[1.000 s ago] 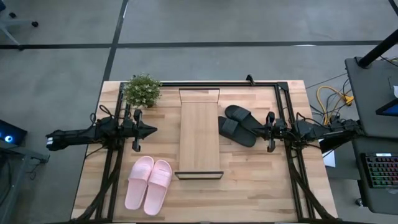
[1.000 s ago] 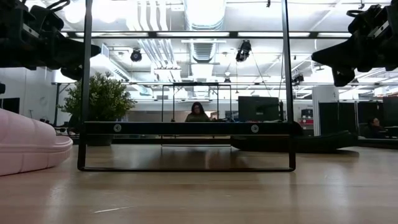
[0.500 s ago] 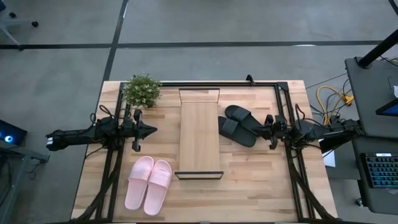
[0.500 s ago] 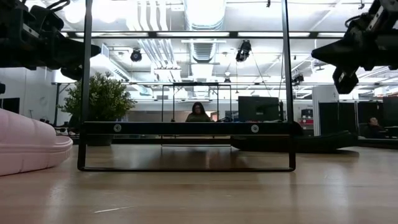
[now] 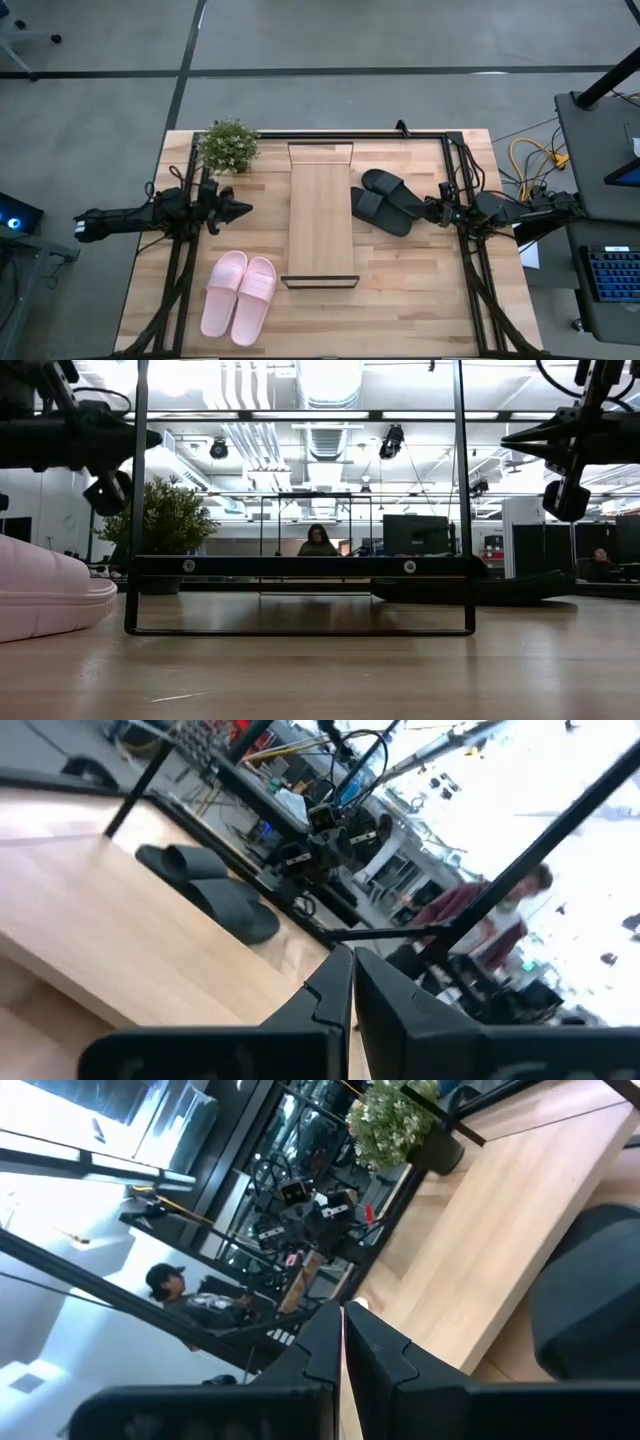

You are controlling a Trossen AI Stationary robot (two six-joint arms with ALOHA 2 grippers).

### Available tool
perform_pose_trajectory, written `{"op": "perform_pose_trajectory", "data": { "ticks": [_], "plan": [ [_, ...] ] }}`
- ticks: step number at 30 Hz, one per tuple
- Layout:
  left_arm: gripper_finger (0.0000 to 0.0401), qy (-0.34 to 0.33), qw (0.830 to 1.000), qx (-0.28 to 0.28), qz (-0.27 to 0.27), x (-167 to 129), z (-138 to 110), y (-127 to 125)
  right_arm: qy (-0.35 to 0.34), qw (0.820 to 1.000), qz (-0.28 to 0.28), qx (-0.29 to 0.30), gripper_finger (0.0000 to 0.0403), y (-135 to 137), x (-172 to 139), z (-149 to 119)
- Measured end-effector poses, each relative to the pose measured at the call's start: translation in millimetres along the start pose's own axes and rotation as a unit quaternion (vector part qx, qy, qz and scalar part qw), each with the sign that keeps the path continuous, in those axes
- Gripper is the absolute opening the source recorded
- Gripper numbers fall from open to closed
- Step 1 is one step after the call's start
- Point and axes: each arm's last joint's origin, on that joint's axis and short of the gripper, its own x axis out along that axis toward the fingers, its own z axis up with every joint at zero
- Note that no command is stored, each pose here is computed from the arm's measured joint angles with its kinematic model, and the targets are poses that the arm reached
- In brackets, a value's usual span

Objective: Pick and place slides into the shelf
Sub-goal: Put the right black slide on the shelf

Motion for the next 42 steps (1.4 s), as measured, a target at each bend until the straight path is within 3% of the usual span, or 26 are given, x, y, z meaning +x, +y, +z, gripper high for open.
{"op": "perform_pose_trajectory", "data": {
  "ticks": [8,12,18,21,26,34,42],
  "plan": [
    [0.0,-0.004,0.997,-0.081,0.001,0.0,0.5,-0.2,0.0,1.0,0.0,0.011,0.0009,0.0,0.0,0.0],
    [0.0,-0.034,0.995,-0.089,0.005,-0.1,3.9,-1.3,0.0,0.998,0.0,0.061,0.0009,0.0,0.0,0.0],
    [0.0,-0.1,0.99,-0.1,0.001,-0.8,12.5,-5.5,-0.002,0.998,0.004,0.065,0.0009,0.8,0.0,0.5],
    [0.0,-0.126,0.987,-0.101,-0.021,-1.4,17.5,-9.7,-0.017,0.998,0.032,0.051,0.0009,6.2,-0.3,3.7],
    [0.0,-0.137,0.988,-0.065,-0.029,-1.2,26.2,-17.7,-0.055,0.994,0.091,0.013,0.0009,18.0,-2.3,11.3],
    [0.0,-0.139,0.99,-0.012,-0.025,5.8,53.2,-42.4,-0.093,0.986,0.134,-0.025,0.0009,37.4,-7.0,24.3],
    [0.0,-0.13,0.989,0.065,-0.017,25.7,96.0,-81.6,-0.08,0.984,0.095,-0.131,0.0012,100.2,-18.1,64.9]
  ]
}}
